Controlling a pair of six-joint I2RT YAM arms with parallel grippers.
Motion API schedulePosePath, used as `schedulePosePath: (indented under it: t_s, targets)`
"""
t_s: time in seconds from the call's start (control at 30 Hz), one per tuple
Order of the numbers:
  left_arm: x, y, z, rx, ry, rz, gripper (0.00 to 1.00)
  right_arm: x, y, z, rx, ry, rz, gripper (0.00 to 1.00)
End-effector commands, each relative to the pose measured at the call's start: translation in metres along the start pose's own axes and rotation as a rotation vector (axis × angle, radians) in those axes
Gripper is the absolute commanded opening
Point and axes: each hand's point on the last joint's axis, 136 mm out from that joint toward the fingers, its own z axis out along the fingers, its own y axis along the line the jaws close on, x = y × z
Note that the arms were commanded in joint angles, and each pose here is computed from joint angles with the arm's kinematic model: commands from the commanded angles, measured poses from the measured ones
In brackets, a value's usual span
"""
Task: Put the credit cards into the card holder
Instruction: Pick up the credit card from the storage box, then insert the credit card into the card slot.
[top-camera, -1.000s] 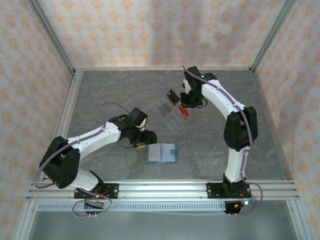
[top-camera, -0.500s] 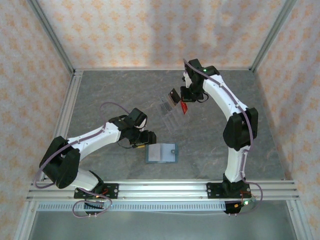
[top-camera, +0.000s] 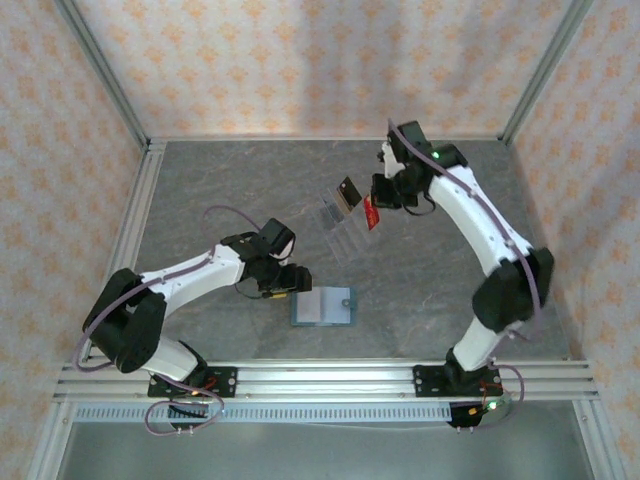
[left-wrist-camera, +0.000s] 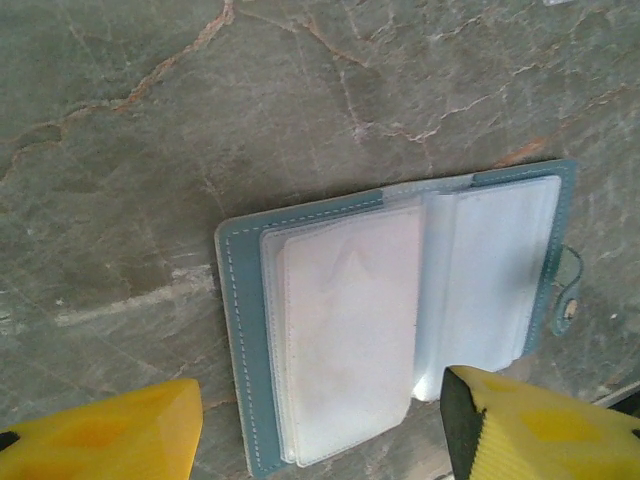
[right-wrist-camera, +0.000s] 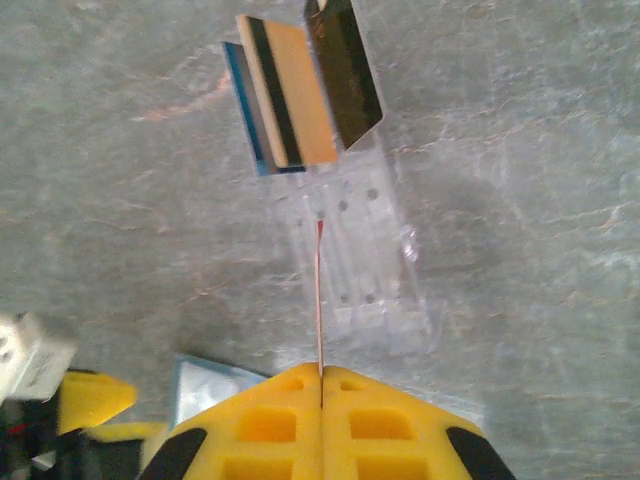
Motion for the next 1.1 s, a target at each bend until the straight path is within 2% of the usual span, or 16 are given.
schedulePosePath:
  t_s: [0.0,0.37,0.7,1.07]
  targets:
    - [0.006,0.011,0.007,-0.056,0.021,0.022,0.65,0.013,0.017,-0.007,-0.116,-0.09,0.054,0.0]
    - [0.005,0.023,0.022,-0.115,0.046,0.026,0.65,0.101,0.039,0.049,-0.255,-0.113,0.117,0.0]
    - [0.005,0.03,0.031,-0.144,0.059,0.028,0.59,0.131,0.063,0.094,-0.31,-0.065,0.099,0.0]
    - [0.013,0.045,0.042,-0.183,0.087,0.022,0.5,0.143,0.06,0.126,-0.331,-0.054,0.116,0.0]
